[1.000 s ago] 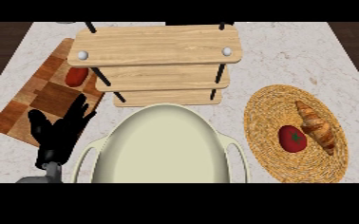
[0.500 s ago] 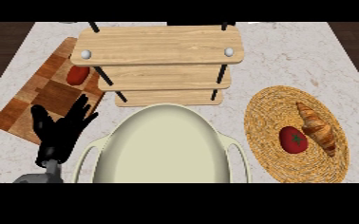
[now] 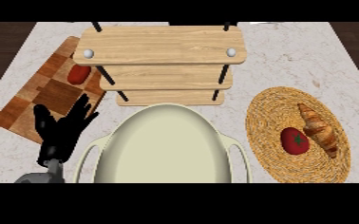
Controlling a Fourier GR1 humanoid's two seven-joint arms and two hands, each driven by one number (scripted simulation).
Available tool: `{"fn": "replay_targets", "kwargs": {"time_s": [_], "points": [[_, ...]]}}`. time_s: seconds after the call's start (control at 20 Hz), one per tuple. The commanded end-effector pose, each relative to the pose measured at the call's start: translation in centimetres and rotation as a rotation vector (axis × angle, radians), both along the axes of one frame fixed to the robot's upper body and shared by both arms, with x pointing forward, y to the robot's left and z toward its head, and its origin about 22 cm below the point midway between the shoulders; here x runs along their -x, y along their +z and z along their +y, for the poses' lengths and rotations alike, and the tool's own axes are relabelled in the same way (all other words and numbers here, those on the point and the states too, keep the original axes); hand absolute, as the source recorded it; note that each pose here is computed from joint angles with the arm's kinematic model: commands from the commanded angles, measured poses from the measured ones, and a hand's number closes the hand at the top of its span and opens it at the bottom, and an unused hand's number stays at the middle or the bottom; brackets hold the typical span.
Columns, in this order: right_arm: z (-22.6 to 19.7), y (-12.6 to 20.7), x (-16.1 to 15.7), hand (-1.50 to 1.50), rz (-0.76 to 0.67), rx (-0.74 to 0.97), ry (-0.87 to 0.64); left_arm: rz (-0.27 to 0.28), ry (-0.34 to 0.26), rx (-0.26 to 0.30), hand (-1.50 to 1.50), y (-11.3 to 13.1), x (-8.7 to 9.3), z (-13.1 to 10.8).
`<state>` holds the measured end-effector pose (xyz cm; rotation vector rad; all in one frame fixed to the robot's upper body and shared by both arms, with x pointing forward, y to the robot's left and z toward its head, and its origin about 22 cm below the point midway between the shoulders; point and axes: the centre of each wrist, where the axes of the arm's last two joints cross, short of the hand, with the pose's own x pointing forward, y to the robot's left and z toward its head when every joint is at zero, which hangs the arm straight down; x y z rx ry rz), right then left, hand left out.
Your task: Pick the tomato from the placemat and place it in the tiered shelf
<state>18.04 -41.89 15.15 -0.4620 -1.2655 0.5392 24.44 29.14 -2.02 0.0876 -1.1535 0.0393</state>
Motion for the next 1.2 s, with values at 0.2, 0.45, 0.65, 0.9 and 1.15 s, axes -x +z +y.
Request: {"fn": "replay_targets", "kwargs": {"time_s": [0.2,0.45,0.65,0.9,1.15], "points": [[7.3,-0.7,-1.7,-1.5,0.076,0.137,-0.109,0.04,0.016,0.004,0.0,-1.2,-0.5,0.2],[9.6,-1.4,-3.3,-1.5,0.199,0.18,-0.092,0.032,0.007,-0.008,0.0,-2.4,0.8,-0.4],[9.8,-0.8,-4.2,-1.5,0.226,0.255,-0.066,0.04,0.024,0.008,0.0,-0.5,-1.2,1.0],[9.6,-3.4,-2.9,-1.5,0.27,0.267,-0.124,0.061,0.012,0.005,0.0,-1.5,0.5,1.8],[10.6,-4.4,-4.4,-1.5,0.255,0.321,-0.14,0.029,-0.004,0.004,0.0,-0.5,-1.1,-0.8]]}}
